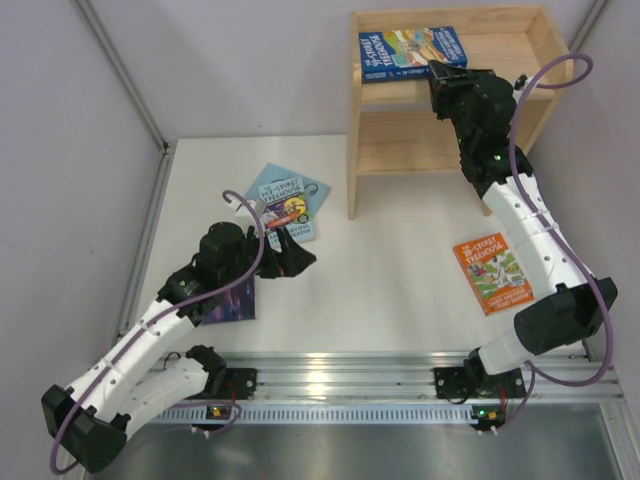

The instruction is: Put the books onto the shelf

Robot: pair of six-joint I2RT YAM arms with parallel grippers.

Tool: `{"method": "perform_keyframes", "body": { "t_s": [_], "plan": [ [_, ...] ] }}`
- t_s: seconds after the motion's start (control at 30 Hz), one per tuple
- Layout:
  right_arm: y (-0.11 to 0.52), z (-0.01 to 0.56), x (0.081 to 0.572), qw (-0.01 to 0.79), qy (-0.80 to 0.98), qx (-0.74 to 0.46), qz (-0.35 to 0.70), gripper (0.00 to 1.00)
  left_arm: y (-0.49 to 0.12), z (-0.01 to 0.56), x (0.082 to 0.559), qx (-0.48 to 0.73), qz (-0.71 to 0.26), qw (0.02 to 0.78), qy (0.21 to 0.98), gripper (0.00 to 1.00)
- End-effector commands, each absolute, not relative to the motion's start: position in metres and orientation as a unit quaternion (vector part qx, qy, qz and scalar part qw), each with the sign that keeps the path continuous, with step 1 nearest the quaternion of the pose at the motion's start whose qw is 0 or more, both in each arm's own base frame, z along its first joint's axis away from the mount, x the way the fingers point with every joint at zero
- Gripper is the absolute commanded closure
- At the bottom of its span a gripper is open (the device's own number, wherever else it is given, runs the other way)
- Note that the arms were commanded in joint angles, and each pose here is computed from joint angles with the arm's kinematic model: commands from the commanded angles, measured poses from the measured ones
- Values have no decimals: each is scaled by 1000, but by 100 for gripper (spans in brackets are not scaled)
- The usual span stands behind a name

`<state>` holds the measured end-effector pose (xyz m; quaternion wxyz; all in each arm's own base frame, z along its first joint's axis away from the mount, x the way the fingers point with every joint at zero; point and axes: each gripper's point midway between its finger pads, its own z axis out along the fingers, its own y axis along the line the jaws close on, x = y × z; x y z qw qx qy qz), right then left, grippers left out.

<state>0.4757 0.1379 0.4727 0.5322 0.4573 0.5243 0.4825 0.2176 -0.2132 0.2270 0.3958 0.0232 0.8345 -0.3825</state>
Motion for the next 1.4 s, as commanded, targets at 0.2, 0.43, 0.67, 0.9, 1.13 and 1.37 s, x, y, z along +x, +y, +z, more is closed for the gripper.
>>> {"method": "perform_keyframes", "body": {
  "t_s": [0.2, 0.43, 0.67, 0.9, 1.13, 1.37],
  "plan": [
    [123, 456, 465, 558, 580, 448, 390, 56, -218, 245, 225, 26, -397, 419, 816, 3],
    [111, 454, 447, 559, 615, 435, 348, 52, -222, 245, 220, 30, -411, 412, 813, 4],
    [111, 454, 444, 556, 650, 410, 316, 59, -217, 251, 214, 28, -415, 420, 806, 4],
    [117, 465, 446, 564, 685, 350, 299, 62, -213, 259, 208, 28, -421, 428, 800, 4],
    [117, 454, 453, 567, 696, 332, 290, 66, -213, 256, 206, 29, -420, 425, 801, 4],
    [128, 450, 466, 567, 685, 326, 320, 66, -212, 256, 210, 27, -414, 428, 803, 4]
  ]
}}
